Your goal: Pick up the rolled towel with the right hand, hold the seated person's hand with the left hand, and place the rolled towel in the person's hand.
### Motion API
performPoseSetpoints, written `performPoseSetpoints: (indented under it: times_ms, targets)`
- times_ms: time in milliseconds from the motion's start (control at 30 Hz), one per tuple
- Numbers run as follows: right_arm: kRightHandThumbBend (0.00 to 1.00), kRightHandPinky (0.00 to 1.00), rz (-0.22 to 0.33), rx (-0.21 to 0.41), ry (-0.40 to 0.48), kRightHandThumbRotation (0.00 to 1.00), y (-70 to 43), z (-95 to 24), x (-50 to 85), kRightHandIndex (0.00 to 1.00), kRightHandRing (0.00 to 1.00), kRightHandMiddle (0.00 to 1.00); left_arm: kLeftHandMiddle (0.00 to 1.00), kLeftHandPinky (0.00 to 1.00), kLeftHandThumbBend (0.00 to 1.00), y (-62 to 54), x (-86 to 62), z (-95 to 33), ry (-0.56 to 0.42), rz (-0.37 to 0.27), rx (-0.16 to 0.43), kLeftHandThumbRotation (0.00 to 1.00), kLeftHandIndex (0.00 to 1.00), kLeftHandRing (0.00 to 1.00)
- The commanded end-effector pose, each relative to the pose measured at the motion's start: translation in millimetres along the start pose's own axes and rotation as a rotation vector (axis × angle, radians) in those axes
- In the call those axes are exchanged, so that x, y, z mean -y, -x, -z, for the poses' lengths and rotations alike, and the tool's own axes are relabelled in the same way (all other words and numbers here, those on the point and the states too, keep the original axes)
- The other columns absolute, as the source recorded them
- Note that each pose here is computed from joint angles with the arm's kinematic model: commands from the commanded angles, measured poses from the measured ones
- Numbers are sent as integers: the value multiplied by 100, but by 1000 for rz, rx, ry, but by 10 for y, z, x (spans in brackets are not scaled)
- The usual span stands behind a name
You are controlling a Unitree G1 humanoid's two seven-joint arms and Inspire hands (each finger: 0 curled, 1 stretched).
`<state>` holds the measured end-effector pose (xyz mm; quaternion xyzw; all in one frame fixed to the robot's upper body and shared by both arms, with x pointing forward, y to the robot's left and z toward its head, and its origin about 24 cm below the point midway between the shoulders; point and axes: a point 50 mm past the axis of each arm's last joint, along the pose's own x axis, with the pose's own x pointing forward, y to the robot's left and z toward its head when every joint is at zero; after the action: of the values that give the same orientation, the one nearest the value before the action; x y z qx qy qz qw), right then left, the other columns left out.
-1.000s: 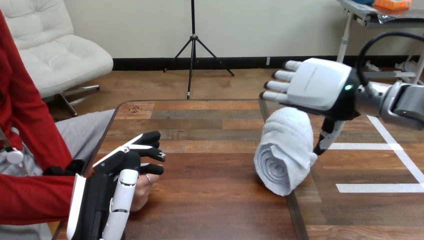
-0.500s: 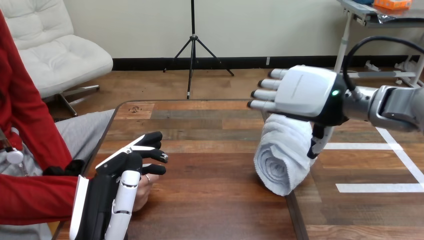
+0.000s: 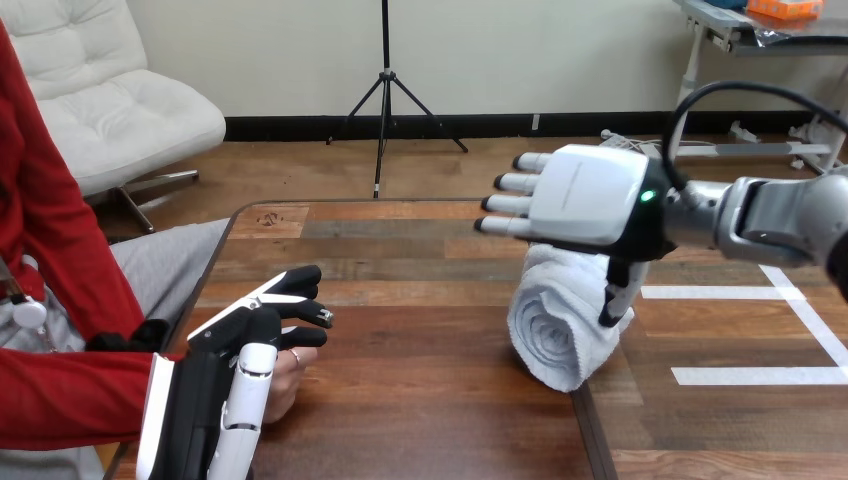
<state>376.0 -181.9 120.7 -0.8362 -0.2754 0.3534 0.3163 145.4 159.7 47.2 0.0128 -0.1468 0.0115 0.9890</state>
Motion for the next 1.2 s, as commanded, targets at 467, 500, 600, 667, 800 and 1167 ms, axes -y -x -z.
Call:
performPoseSetpoints:
  times_ms: [467,500,600,667,800,1167]
  targets:
    - [100,83,-83,75,81,47,-203,-217,-89,100,95,99,78,60,53,-1,54,-97,61,-72,48,96,50,78]
    - [100,82,-90,76,81,47,-206,-225,-100,100,94,99,78,60,53,1,53,-99,61,-73,47,97,50,78]
    - [100,82,-120,76,92,45,-216,-265,-159,100,93,99,78,58,53,15,44,-112,61,-77,47,99,50,78]
    - [100,81,-132,76,95,45,-217,-284,-189,100,93,99,78,58,53,24,35,-120,59,-77,49,99,50,78]
    - [100,81,-172,74,107,44,-215,-334,-273,100,93,98,78,57,53,45,6,-133,55,-80,55,100,51,79]
    - [100,85,-277,60,96,45,-182,-391,-414,100,96,100,78,57,51,104,-65,-152,57,-106,71,100,52,78]
